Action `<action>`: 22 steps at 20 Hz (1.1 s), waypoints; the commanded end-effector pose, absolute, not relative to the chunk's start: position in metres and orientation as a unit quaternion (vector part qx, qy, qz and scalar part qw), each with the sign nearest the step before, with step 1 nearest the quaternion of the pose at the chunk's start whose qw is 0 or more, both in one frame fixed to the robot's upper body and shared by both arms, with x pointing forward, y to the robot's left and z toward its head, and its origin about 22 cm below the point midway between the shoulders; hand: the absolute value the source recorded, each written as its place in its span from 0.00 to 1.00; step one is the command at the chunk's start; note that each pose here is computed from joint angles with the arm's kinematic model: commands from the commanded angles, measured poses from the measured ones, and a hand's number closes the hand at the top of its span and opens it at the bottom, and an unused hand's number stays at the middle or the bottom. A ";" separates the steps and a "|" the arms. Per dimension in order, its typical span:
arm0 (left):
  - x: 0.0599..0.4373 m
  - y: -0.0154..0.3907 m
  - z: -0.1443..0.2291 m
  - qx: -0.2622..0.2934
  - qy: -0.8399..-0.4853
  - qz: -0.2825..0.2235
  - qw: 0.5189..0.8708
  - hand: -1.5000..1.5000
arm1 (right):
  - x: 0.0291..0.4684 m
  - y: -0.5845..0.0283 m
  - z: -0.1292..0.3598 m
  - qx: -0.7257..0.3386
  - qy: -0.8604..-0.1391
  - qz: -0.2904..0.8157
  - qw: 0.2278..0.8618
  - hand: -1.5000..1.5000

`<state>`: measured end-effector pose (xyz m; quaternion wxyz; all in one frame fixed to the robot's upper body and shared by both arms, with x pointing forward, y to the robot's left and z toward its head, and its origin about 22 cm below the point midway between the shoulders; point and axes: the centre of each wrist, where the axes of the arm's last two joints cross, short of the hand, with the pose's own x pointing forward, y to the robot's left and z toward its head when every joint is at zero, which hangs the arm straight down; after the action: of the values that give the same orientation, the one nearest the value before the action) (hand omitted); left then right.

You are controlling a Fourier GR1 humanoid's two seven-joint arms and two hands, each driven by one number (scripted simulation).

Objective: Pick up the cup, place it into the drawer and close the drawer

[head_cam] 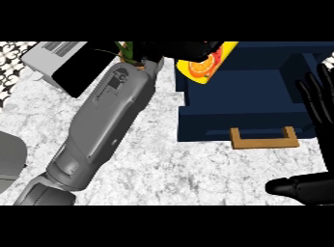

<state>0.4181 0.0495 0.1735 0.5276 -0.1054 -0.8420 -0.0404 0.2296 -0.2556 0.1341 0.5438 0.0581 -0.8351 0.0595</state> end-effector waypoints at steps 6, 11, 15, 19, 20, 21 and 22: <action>0.428 0.023 0.159 -0.077 -0.825 -0.049 0.558 1.00 | 0.237 -0.239 0.144 0.070 -0.841 0.063 0.532 0.00; 0.432 0.026 0.143 -0.077 -0.809 -0.083 0.577 1.00 | 0.236 -0.262 0.140 0.059 -0.839 0.067 0.536 0.00; 0.429 0.010 0.155 -0.041 -0.816 -0.112 0.565 1.00 | 0.226 -0.246 0.124 0.078 -0.838 0.074 0.535 0.00; 0.432 0.017 0.138 -0.026 -0.816 -0.116 0.566 1.00 | 0.232 -0.252 0.139 0.083 -0.841 0.081 0.529 0.00; 0.430 0.012 0.142 -0.028 -0.808 -0.125 0.576 1.00 | 0.240 -0.235 0.152 0.090 -0.839 0.084 0.530 0.00; 0.432 0.020 0.131 -0.015 -0.811 -0.128 0.571 1.00 | 0.240 -0.247 0.139 0.080 -0.843 0.077 0.526 0.00; 0.429 0.017 0.126 0.006 -0.802 -0.143 0.581 1.00 | 0.238 -0.239 0.146 0.097 -0.841 0.079 0.527 0.00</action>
<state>0.4304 0.0159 0.1384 0.5732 -0.0260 -0.8101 -0.1200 0.2348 -0.2450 0.1416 0.5296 0.0829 -0.8407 0.0769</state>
